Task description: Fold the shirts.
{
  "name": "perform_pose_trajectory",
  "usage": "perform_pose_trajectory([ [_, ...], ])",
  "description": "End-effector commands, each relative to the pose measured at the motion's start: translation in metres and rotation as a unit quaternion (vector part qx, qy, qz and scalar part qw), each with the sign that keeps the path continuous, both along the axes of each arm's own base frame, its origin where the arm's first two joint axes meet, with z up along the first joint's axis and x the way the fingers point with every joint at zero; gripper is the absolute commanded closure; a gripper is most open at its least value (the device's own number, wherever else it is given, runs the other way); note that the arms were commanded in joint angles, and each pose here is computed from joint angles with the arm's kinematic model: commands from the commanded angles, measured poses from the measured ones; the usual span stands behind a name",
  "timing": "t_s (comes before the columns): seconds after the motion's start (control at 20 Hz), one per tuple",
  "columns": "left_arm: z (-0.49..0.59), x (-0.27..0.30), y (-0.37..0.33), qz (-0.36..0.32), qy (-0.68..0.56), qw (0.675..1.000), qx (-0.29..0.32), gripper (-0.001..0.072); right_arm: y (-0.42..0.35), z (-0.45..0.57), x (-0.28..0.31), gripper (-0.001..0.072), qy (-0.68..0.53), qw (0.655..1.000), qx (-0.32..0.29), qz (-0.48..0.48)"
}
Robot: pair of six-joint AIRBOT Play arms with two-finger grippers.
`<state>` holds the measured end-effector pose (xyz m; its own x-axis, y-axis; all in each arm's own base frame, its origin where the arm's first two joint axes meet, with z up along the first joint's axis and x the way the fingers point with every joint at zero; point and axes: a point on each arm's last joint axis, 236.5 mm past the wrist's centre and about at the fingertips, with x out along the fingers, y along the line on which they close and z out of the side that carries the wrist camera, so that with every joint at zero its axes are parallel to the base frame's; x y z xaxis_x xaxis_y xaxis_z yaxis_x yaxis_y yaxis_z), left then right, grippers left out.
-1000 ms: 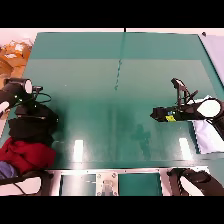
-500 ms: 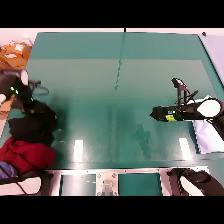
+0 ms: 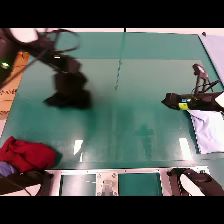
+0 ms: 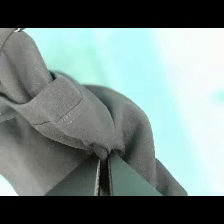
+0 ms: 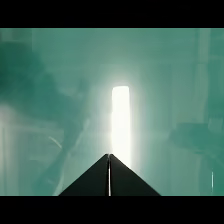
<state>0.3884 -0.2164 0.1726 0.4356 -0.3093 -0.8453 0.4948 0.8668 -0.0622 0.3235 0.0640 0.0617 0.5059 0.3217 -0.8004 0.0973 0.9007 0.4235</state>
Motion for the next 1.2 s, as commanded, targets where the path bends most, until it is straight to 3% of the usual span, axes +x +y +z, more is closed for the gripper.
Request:
perform_pose_trajectory([
  [0.0, -0.002, -0.042, -0.122, -0.12, -0.007, 0.99, -0.078, 0.0687, -0.021, 0.008, 0.007, 0.0696, -0.01, 0.999, -0.001, -0.03],
  [0.05, -0.023, -0.051, -0.141, -0.133, 0.018, 0.988, -0.082, 0.0655, -0.021, 0.008, 0.007, 0.0651, -0.01, 0.999, -0.001, -0.03],
  [0.1, -0.047, -0.06, -0.156, -0.144, 0.048, 0.985, -0.083, 0.0255, -0.02, 0.008, 0.007, 0.0463, -0.01, 0.999, -0.001, -0.03],
  [0.15, -0.067, -0.065, -0.162, -0.145, 0.076, 0.983, -0.078, -0.0008, -0.021, 0.008, 0.007, 0.0354, -0.01, 0.999, -0.001, -0.03],
  [0.4, -0.089, -0.056, -0.097, -0.124, 0.143, 0.982, -0.007, -0.0012, -0.044, 0.0, 0.001, 0.0348, 0.018, 0.998, -0.001, -0.06],
  [0.45, -0.088, -0.044, -0.076, -0.099, 0.148, 0.984, -0.005, -0.0011, -0.051, -0.007, -0.002, 0.0322, 0.035, 0.997, 0.002, -0.068],
  [0.55, -0.095, -0.013, -0.036, -0.041, 0.152, 0.987, -0.015, -0.0012, -0.048, -0.031, -0.01, 0.0166, 0.074, 0.995, 0.012, -0.067],
  [0.75, -0.127, 0.015, 0.005, 0.05, 0.183, 0.978, -0.084, -0.0012, 0.033, -0.091, -0.015, 0.0166, 0.1, 0.989, 0.105, -0.022],
  [1.1, -0.177, 0.011, 0.03, 0.085, 0.209, 0.971, -0.08, -0.0012, 0.113, -0.164, -0.001, 0.0169, 0.172, 0.979, 0.102, 0.036],
  [1.15, -0.178, 0.013, 0.03, 0.087, 0.206, 0.971, -0.081, -0.0012, 0.114, -0.164, 0.005, 0.0267, 0.169, 0.98, 0.101, 0.038],
])
